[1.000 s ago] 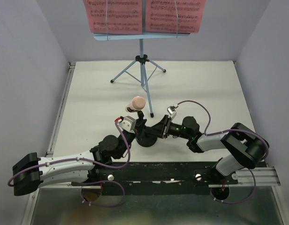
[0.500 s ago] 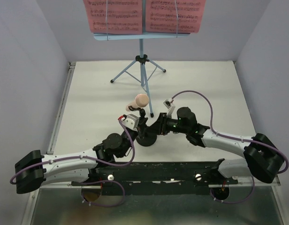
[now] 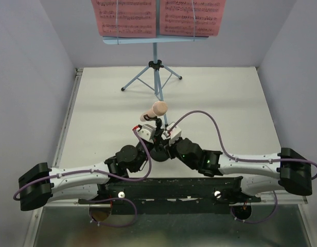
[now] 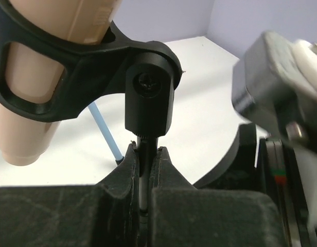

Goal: Pack up the instrument practice props

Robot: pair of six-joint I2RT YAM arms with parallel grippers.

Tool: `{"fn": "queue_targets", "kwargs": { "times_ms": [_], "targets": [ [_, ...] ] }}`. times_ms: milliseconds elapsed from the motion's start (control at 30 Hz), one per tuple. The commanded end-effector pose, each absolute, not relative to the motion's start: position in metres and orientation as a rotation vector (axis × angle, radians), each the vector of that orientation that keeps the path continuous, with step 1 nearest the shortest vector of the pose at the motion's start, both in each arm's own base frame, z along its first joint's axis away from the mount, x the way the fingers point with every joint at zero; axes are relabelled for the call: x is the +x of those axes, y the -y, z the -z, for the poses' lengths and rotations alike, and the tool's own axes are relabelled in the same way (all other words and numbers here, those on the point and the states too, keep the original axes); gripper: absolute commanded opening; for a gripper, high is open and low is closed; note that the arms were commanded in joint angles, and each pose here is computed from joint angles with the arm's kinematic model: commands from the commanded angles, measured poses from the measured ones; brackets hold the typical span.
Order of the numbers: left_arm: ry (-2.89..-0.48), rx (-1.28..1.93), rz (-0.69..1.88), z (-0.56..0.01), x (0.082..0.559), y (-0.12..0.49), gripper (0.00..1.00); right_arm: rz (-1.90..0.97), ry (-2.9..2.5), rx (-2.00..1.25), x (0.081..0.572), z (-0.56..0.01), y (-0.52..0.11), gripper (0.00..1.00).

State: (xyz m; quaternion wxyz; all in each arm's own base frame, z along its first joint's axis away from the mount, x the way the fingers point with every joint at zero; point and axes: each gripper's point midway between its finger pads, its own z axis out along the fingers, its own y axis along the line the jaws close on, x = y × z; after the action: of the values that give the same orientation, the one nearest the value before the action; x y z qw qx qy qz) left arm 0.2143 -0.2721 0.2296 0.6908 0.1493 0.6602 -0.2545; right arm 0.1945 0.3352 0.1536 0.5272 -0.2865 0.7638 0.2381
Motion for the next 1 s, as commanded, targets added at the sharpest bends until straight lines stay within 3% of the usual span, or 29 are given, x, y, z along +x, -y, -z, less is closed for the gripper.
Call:
{"fn": "queue_targets", "kwargs": {
  "times_ms": [0,467,667,800,867,967],
  "targets": [
    [-1.59,0.43,0.566,-0.188,0.204,0.281,0.0,-0.27,-1.585,-0.74,0.196,-0.186,-0.334,0.01],
    [-1.606,0.423,0.578,-0.18,0.204,0.283,0.0,0.195,-1.32,-0.907,0.189,-0.173,-0.323,0.01],
    [-1.604,0.423,0.568,-0.181,0.203,0.279,0.0,-0.032,-1.439,-0.845,0.177,-0.169,-0.326,0.02],
    [-1.6,0.423,0.566,-0.185,0.203,0.277,0.0,-0.164,-1.504,-0.807,0.168,-0.177,-0.326,0.46],
    [-1.597,0.423,0.566,-0.187,0.203,0.278,0.0,-0.214,-1.521,-0.789,0.164,-0.182,-0.324,0.58],
    [-1.595,0.422,0.565,-0.192,0.204,0.278,0.0,-0.269,-1.554,-0.783,0.159,-0.186,-0.322,0.67]
  ]
}}
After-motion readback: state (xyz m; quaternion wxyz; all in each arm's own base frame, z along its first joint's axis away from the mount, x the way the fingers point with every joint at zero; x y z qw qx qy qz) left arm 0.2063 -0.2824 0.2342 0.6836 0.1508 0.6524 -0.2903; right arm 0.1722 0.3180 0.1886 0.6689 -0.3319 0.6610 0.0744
